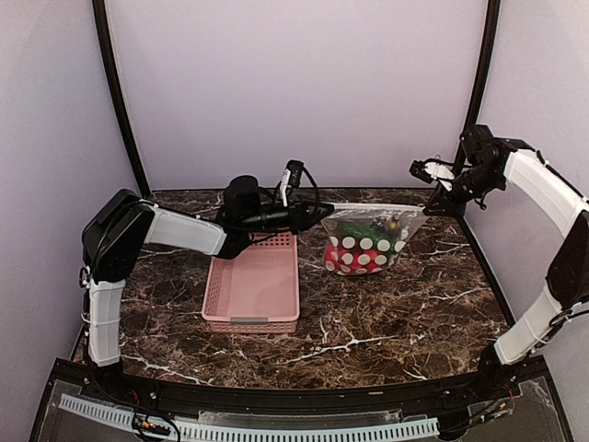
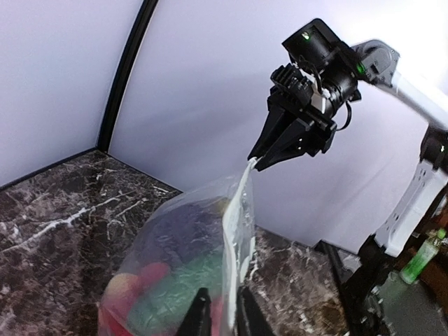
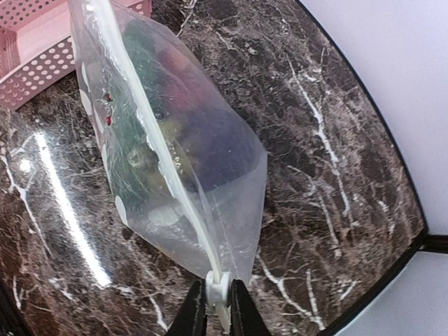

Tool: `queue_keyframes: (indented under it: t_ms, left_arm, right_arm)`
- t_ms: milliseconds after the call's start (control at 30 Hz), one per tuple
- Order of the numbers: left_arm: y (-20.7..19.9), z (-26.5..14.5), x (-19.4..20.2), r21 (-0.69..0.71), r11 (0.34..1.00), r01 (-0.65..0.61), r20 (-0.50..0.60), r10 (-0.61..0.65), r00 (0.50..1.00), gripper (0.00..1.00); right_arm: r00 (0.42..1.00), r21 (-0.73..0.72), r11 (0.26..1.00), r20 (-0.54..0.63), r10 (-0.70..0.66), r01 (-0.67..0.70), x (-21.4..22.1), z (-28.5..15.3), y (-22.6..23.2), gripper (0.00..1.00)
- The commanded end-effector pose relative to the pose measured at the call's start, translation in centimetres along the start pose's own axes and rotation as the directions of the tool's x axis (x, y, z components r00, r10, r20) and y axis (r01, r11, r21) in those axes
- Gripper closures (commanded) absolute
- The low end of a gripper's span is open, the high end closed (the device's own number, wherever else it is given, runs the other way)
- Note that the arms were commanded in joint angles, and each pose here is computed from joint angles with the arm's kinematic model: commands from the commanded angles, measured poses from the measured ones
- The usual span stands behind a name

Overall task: Place the food in the zip-top bag and seal the zipper
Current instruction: Zip the zipper on the zipper food storage bag.

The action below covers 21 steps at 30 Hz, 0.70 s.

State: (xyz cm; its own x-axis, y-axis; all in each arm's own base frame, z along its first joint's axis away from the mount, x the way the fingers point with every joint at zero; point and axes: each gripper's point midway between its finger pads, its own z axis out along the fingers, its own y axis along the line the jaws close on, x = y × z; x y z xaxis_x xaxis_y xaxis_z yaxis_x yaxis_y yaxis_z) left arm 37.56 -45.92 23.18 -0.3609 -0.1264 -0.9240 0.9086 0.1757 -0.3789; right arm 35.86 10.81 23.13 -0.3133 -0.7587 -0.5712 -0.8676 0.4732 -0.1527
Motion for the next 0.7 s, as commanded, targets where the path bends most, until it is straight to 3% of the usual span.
queue_keyframes:
  t_ms: [0, 100, 300, 467, 500, 533, 567, 667]
  left_arm:
    - [-1.5, -1.2, 0.9, 0.072, 0.995, 0.07, -0.016, -0.069, 0.997, 0.69]
    - [-2.8, -2.6, 1.3, 0.071, 0.994, 0.089, -0.03, -0.087, 0.996, 0.55]
    - [-4.7, -4.9, -0.5, -0.009, 1.0, 0.026, -0.12, -0.027, 0.992, 0.43]
    - [-4.4, -7.2, -1.2, -0.164, 0.986, -0.03, -0.21, -0.005, 0.978, 0.32]
    - [-4.4, -7.7, -1.8, -0.19, 0.981, -0.047, -0.215, 0.005, 0.976, 0.3]
    - [-3.3, -8.5, -1.1, -0.261, 0.963, -0.065, -0.259, -0.005, 0.966, 0.27]
    - [-3.0, -9.2, -1.7, -0.304, 0.949, -0.086, -0.265, 0.003, 0.964, 0.26]
    - [-0.1, -12.8, -1.8, -0.524, 0.837, -0.154, -0.343, -0.042, 0.938, 0.19]
  right_arm:
    - [0.997, -0.116, 0.993, 0.061, 0.043, -0.035, -0.4, -0.6, 4.1, 0.81]
    - [0.992, -0.131, 0.99, 0.113, 0.064, -0.048, -1.6, -2.3, 5.2, 0.72]
    - [0.964, -0.066, 0.997, 0.261, 0.054, -0.038, -5.0, -6.4, 5.1, 0.51]
    - [0.937, -0.044, 0.986, 0.307, 0.166, -0.16, -5.6, -5.7, 2.9, 0.43]
    - [0.928, -0.024, 0.978, 0.313, 0.205, -0.207, -5.5, -5.3, 1.9, 0.31]
    - [0.915, -0.007, 0.966, 0.317, 0.248, -0.259, -5.3, -5.0, 0.9, 0.07]
    - [0.9, 0.014, 0.956, 0.341, 0.272, -0.294, -5.4, -4.8, -0.3, 0.02]
    - [0.857, 0.029, 0.94, 0.42, 0.298, -0.341, -5.6, -5.0, -1.9, 0.01]
